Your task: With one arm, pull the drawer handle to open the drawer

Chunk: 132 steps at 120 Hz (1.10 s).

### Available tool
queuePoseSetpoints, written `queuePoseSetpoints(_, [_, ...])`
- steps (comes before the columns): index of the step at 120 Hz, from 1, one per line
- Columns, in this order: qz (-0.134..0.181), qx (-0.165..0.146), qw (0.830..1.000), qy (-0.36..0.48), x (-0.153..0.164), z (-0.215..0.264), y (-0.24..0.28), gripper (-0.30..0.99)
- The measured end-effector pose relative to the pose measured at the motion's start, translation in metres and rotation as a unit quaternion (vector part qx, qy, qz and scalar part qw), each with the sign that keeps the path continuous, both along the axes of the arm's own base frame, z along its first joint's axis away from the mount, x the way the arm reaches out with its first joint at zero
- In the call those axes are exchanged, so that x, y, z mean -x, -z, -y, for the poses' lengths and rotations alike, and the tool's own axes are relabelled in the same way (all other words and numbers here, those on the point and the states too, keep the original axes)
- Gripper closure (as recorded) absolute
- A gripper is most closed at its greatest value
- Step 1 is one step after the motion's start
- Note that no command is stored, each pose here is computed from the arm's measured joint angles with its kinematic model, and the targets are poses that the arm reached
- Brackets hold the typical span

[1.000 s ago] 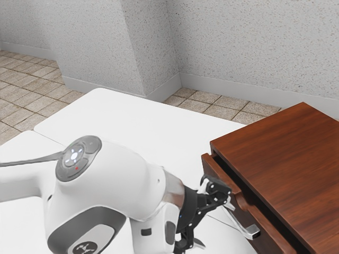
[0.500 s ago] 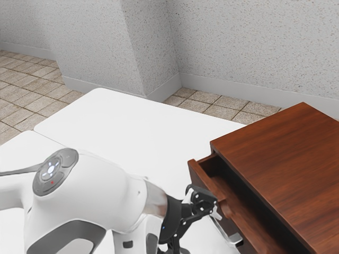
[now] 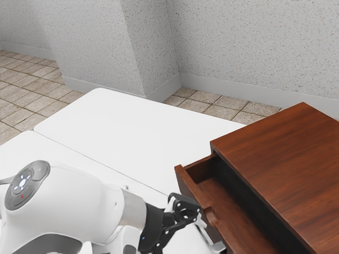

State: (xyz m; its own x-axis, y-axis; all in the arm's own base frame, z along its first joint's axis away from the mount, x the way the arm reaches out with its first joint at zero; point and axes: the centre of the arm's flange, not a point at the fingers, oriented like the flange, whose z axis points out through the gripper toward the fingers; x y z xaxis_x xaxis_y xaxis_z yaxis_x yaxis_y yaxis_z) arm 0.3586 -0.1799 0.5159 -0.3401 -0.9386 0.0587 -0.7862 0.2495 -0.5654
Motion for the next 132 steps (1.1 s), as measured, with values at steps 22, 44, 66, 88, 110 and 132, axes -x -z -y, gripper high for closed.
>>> queuePoseSetpoints(22, [0.002,0.004,1.000,-0.001,0.011,-0.007,0.000,0.00])
queuePoseSetpoints(44, [0.002,0.006,1.000,-0.003,0.017,-0.011,0.000,0.01])
queuePoseSetpoints(66, [-0.001,0.007,1.000,-0.006,0.025,-0.015,0.002,0.00])
queuePoseSetpoints(88, [0.000,0.009,1.000,-0.014,0.034,-0.026,0.001,0.01])
queuePoseSetpoints(110, [-0.004,0.007,1.000,-0.019,0.041,-0.033,0.004,-0.01])
queuePoseSetpoints(132, [-0.007,0.008,1.000,-0.025,0.046,-0.039,0.004,-0.01])
